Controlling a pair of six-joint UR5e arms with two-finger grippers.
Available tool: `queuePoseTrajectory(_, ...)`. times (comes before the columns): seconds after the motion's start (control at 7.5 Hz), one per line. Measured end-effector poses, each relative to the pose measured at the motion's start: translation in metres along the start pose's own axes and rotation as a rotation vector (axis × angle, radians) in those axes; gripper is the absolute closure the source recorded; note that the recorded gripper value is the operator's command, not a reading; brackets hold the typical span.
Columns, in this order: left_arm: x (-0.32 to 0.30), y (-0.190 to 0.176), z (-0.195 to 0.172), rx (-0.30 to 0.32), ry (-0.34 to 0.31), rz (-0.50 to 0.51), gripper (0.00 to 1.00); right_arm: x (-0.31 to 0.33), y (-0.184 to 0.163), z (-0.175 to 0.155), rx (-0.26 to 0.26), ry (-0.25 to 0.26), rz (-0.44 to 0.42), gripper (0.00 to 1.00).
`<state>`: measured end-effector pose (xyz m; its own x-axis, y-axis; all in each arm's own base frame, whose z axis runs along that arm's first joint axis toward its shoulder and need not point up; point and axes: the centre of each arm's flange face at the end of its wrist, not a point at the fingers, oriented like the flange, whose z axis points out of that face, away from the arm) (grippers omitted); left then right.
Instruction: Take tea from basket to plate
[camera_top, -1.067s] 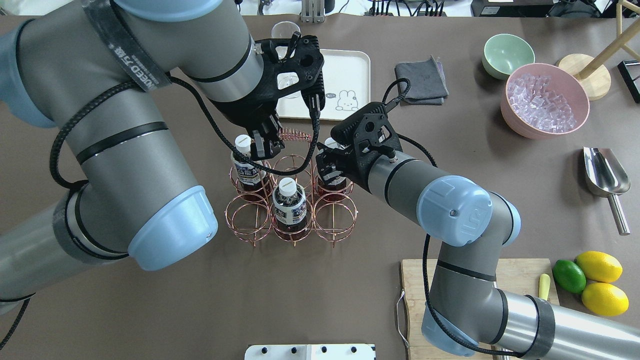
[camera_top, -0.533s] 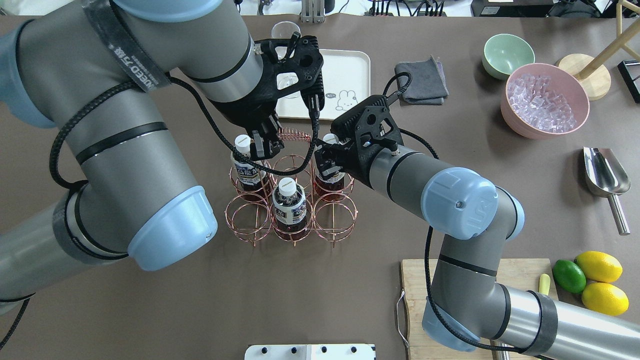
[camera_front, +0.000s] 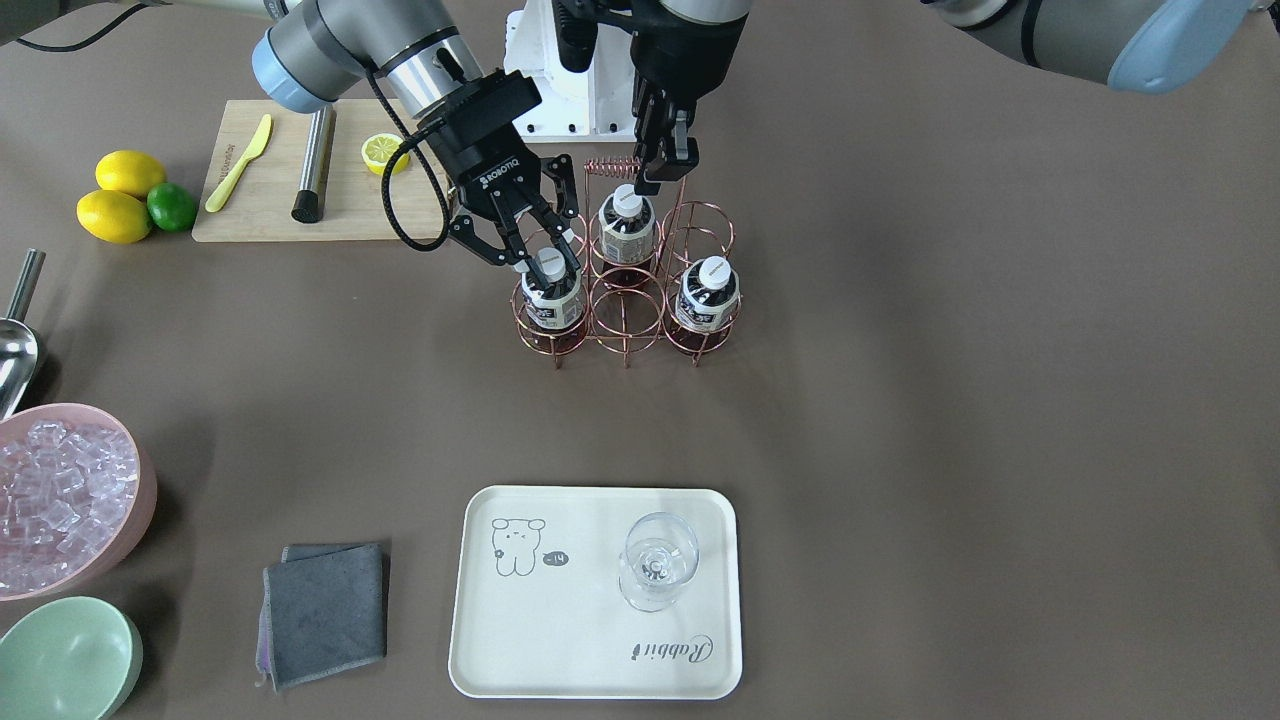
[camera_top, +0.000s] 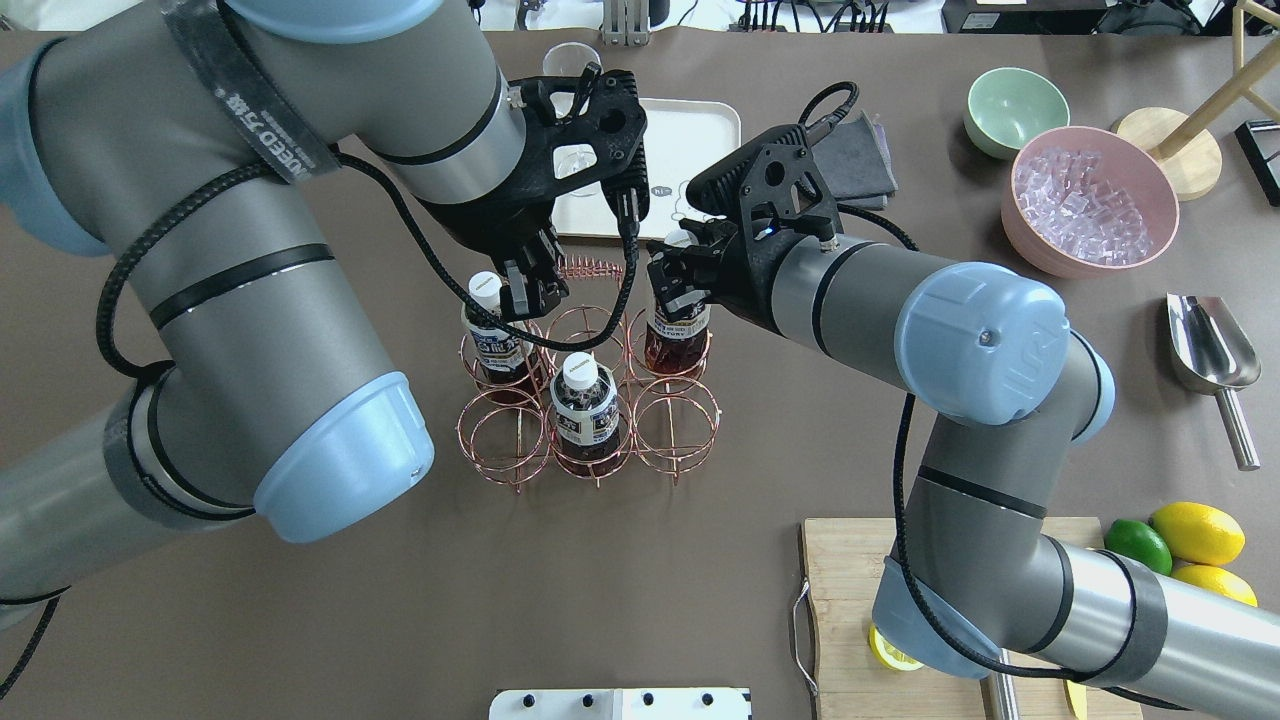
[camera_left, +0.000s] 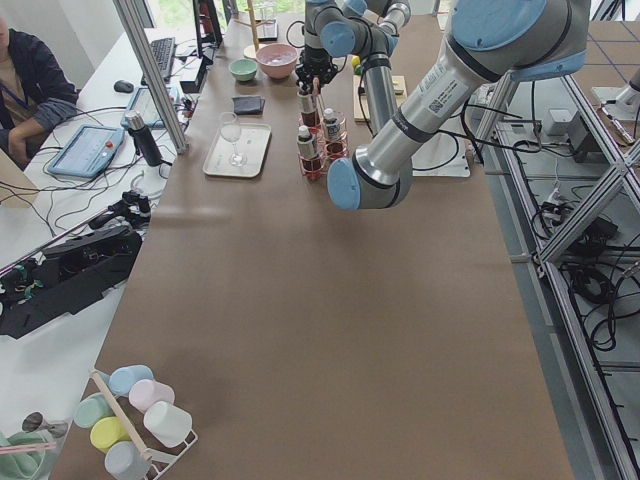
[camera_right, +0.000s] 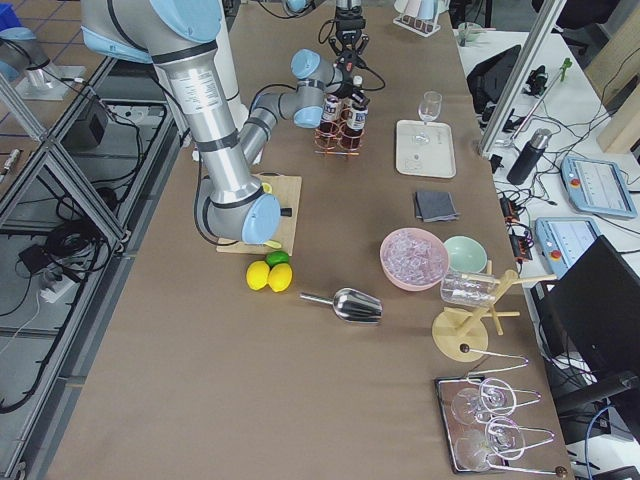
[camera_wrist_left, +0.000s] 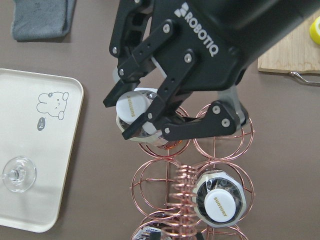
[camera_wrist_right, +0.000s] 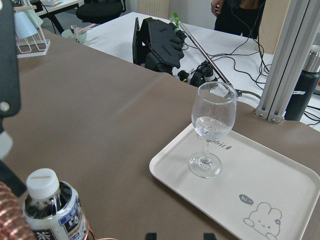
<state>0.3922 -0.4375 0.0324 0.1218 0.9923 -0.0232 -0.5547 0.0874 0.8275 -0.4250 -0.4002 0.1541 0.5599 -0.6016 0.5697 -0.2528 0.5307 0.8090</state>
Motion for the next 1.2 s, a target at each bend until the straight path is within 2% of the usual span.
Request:
queuePoseTrajectory(0.53, 0.0, 0.0, 0.0, 0.0, -0.002, 0.0, 1.0, 0.004, -0.035, -0.045, 0.003, -0.012, 0.015, 1.0)
queuePoseTrajectory(0.93, 0.0, 0.0, 0.0, -0.001, -0.001, 0.0, 1.0, 0.057, -0.086, -0.079, -0.018, -0.034, 0.033, 1.0)
queuePoseTrajectory(1.2, 0.0, 0.0, 0.0, -0.001, -0.001, 0.0, 1.0, 0.095, -0.104, -0.091, -0.025, -0.018, 0.018, 1.0)
